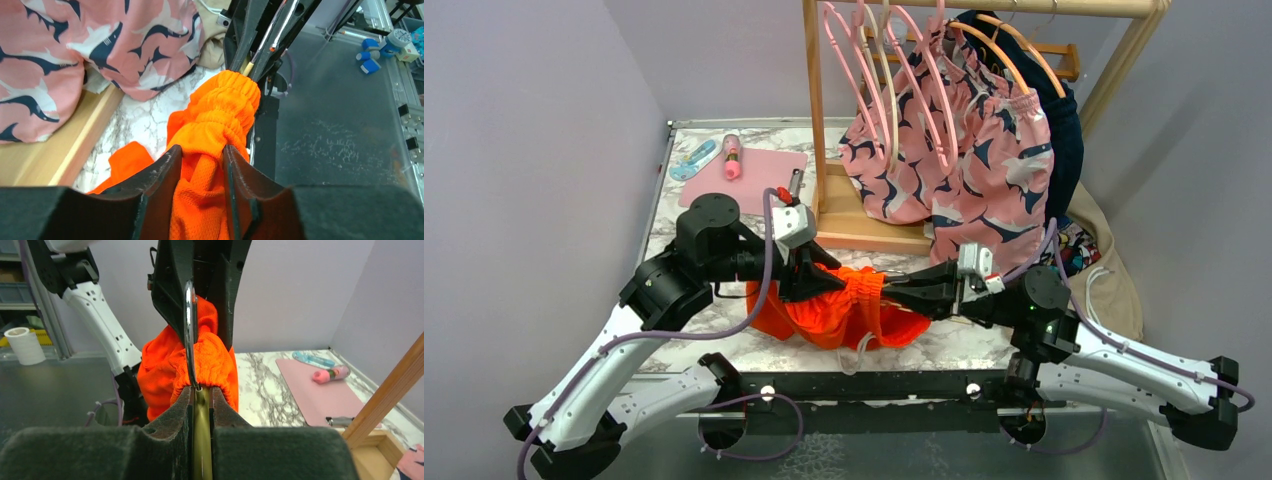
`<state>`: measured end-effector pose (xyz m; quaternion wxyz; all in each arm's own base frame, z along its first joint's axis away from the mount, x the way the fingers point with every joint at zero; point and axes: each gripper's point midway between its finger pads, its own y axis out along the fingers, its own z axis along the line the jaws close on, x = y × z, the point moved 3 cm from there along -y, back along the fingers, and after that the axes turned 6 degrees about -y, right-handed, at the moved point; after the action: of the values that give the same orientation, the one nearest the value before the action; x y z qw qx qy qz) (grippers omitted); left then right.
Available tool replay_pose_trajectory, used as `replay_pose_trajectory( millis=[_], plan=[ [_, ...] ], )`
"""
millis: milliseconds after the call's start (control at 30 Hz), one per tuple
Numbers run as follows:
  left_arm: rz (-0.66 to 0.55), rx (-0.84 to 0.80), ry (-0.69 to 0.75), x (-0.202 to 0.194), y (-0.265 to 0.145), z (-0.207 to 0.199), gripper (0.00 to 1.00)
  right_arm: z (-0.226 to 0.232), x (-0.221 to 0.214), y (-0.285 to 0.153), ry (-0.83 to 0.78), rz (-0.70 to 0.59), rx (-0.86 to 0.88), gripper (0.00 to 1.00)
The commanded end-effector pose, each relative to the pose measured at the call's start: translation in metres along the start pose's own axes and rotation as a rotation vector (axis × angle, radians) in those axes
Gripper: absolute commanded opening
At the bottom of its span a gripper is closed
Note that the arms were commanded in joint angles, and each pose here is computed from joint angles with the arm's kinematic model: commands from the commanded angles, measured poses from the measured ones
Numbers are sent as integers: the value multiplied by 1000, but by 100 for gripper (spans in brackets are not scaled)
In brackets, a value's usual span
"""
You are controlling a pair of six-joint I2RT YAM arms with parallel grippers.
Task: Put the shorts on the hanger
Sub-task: Hang the shorts on the hanger.
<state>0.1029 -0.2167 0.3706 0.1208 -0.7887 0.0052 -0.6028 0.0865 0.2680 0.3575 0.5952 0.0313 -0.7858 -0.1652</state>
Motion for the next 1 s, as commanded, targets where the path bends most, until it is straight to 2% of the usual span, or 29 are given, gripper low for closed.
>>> replay_pose_trajectory(
  millis=[0,300,467,700,900,933,967],
  plan=[
    [46,5,-4,-16,3,5,33,-5,23,4,-31,-90,-13,1],
    [-7,-37,7,-5,9,1,7,-4,20,16,-12,-97,7,1],
    [-56,-62,16,4,11,-2,0,-4,21,27,0,-110,26,1],
    [-118,-80,35,17,12,-5,0,-5,24,38,12,-135,36,1],
    [-112,-82,17,14,15,-3,0,-7,31,42,23,-172,27,1],
    [-119,-73,20,14,13,-3,5,-7,32,41,25,-183,21,1],
    [-127,-63,24,15,11,-4,15,-8,34,41,27,-194,12,1]
  ],
)
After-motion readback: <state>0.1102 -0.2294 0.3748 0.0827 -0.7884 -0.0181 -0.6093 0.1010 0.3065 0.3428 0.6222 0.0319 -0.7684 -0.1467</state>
